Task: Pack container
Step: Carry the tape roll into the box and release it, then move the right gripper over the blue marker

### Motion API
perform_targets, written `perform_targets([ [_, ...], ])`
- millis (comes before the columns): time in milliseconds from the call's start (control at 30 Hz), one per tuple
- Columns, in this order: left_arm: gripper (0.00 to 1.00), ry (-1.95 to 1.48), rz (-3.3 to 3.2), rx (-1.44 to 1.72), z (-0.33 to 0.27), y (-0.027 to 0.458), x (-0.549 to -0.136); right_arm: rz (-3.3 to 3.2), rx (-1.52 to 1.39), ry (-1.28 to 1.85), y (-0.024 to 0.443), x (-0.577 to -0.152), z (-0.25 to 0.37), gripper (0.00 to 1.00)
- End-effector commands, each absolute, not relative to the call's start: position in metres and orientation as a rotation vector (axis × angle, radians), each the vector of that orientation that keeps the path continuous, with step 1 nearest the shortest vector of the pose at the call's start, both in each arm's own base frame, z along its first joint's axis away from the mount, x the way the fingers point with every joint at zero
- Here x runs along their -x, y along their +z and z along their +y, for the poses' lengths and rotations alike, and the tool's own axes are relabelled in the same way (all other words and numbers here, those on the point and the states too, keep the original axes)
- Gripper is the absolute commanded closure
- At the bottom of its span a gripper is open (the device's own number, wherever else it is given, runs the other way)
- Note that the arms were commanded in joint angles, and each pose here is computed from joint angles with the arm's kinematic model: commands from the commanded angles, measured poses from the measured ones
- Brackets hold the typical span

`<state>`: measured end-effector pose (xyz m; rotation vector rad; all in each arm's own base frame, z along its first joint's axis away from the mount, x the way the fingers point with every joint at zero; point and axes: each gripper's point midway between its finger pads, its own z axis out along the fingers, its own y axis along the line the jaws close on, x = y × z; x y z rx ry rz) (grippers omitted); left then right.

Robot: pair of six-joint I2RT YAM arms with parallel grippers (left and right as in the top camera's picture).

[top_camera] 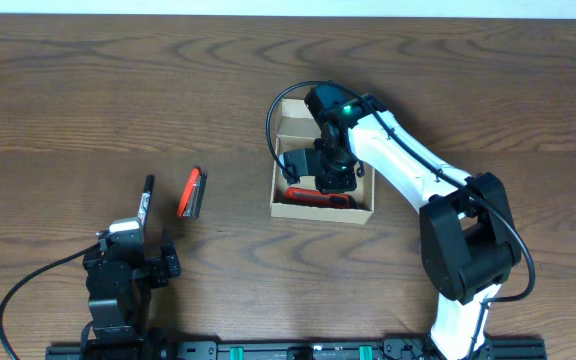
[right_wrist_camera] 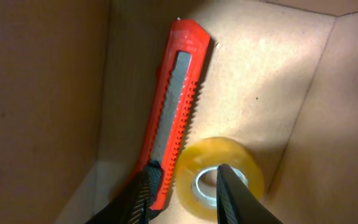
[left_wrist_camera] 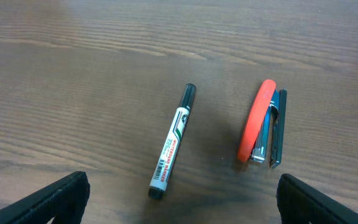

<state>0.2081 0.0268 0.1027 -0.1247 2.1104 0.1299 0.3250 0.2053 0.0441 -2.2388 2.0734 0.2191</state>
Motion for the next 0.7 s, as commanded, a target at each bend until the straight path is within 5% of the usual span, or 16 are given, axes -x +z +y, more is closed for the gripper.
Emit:
perform_targets([
  [0, 0.05, 0.113, 2.094, 0.13, 0.025, 0.11, -0.209, 2.074, 2.181, 0.243, 0.056, -0.329, 0.21, 0.76],
  [200, 0.05, 0.113, 2.094, 0.13, 0.025, 0.11, -0.209, 2.106, 1.94, 0.249, 0.111, -0.341, 0.216, 0.72],
  [300, 0.05, 0.113, 2.094, 0.13, 0.025, 0.11, -0.209, 2.399, 1.317, 0.299, 0.162, -0.367, 0.202, 0.44],
  [433, 0.05, 0.113, 2.094, 0.13, 0.025, 0.11, -0.209, 2.522, 0.85, 0.33, 0.204, -0.379, 0.156, 0.4],
  [500, 0.05, 0.113, 2.094, 0.13, 0.025, 0.11, -0.209, 2.536, 0.679, 0.306, 0.221, -0.382, 0.128, 0.14],
  [567, 0.05, 0.113, 2.094, 0.13, 0.025, 0.11, -0.209, 2.54, 0.493, 0.278, 0.239, -0.384, 0.096, 0.01],
  [667, 0.05, 0.113, 2.094, 0.13, 0.025, 0.11, -0.209, 2.543, 0.287, 0.222, 0.262, -0.378, 0.045, 0.02],
])
